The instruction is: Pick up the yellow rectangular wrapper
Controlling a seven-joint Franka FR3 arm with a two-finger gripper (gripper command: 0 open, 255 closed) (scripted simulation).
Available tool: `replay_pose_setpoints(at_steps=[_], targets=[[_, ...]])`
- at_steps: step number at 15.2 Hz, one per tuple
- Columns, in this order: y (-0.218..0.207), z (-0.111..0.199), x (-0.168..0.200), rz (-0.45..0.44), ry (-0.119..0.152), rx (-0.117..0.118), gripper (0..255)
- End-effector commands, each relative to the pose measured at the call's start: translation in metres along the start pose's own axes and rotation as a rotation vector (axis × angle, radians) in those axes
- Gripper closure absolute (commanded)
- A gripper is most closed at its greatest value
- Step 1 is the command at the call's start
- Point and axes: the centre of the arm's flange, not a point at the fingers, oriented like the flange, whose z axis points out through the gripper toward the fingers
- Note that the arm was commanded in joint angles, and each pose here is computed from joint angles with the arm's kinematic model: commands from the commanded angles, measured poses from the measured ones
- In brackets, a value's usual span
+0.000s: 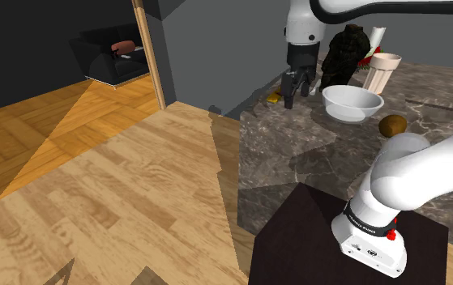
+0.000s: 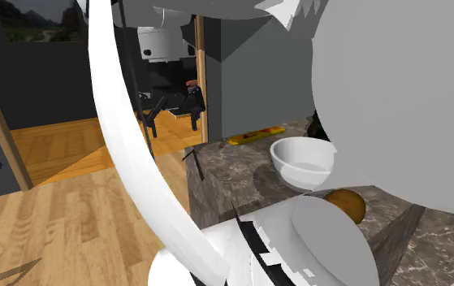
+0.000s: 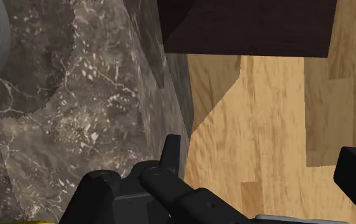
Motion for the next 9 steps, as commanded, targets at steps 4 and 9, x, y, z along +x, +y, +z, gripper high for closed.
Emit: replay_pose_setpoints(at_steps=[4, 9], targets=[[0.016, 0.009, 0.035, 0.104, 0.006, 0.011, 0], [0.05, 0.023, 0.089, 0.276, 0.017, 0.028, 0]])
